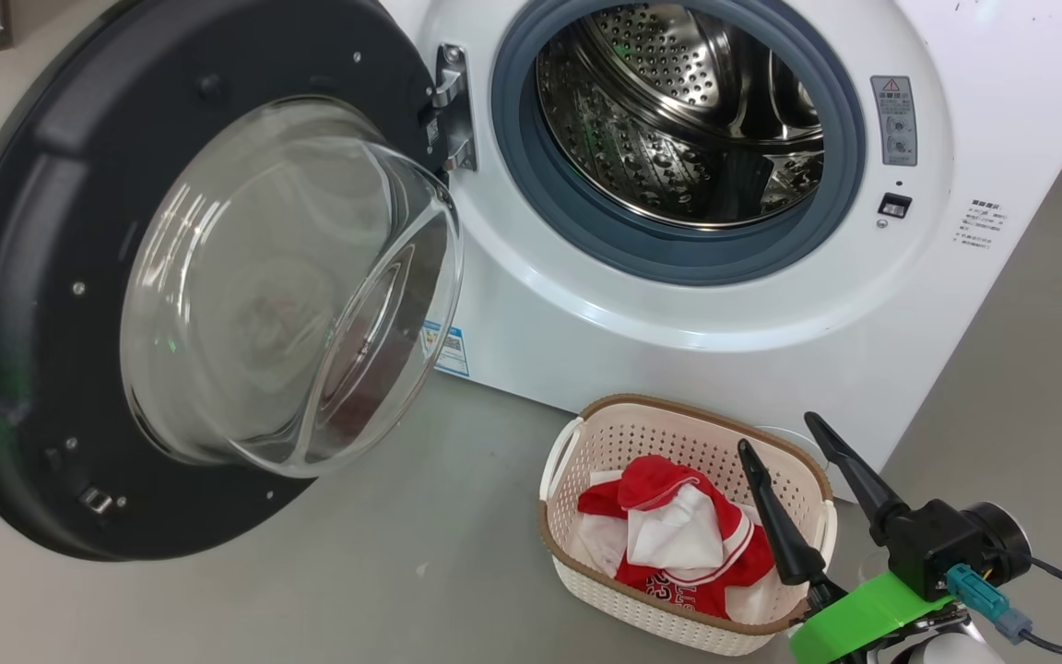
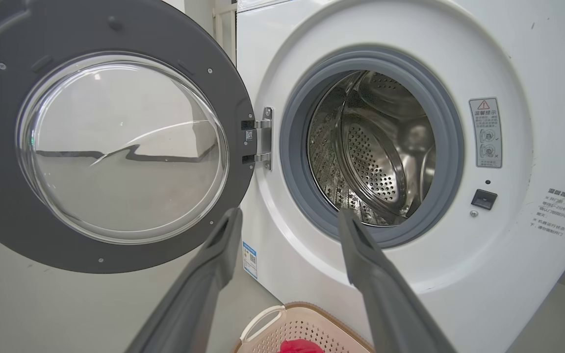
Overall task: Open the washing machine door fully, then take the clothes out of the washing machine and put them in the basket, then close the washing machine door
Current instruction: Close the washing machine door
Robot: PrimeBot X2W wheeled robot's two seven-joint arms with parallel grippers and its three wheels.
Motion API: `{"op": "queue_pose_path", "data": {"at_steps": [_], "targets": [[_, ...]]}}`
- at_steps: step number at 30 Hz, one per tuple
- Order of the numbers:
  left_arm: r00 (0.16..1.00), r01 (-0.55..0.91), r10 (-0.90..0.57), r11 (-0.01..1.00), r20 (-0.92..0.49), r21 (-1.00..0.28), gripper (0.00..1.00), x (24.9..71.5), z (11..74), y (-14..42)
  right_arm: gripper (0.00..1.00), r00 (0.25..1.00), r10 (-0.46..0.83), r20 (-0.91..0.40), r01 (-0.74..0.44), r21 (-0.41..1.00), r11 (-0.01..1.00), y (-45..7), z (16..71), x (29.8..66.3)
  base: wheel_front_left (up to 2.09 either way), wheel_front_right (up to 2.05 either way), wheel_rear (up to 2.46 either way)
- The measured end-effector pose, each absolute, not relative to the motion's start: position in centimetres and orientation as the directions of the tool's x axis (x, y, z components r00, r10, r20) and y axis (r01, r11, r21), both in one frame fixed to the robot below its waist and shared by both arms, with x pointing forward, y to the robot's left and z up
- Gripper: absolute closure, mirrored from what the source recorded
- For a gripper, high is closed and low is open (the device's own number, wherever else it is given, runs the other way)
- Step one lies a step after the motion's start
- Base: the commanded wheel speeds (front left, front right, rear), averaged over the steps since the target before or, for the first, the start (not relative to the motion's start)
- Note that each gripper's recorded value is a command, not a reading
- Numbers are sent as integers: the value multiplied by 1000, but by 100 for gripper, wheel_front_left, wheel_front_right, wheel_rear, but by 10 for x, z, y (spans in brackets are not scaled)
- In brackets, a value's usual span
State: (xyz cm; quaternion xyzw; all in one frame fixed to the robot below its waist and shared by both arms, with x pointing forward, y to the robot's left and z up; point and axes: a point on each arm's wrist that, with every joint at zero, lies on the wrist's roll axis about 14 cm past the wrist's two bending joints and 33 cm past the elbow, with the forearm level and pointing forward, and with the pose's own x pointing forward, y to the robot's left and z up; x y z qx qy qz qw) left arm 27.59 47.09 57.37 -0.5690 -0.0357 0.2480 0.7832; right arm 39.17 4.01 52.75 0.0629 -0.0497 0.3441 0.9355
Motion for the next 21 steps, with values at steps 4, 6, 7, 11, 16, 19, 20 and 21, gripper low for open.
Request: {"op": "queue_pose_path", "data": {"at_steps": [4,6,7,11,16,19,20,21], "targets": [[897,-310,387,200,-216,-929,100,280,574,466,0,761,634,133,-647,86,758,38,526,392,0,0,0],[902,-300,375,191,-213,-934,100,281,573,464,0,763,632,131,-644,86,760,37,525,393,0,0,0],[906,-288,368,181,-207,-940,100,282,574,463,0,764,632,130,-644,87,760,37,525,393,0,0,0],[918,-247,354,160,-178,-956,100,282,574,457,0,764,632,130,-643,88,761,37,524,394,0,0,0],[931,-190,337,127,-137,-974,100,282,575,446,0,762,634,131,-646,88,758,39,525,394,0,0,0],[944,-151,311,114,-109,-982,100,282,576,437,0,761,636,131,-648,89,757,40,525,394,0,0,0],[948,-139,301,112,-100,-984,100,283,577,433,0,761,636,130,-648,91,757,40,524,394,0,0,0],[951,-133,294,113,-95,-985,100,283,577,430,0,761,635,129,-647,92,757,40,524,394,0,0,0]]}}
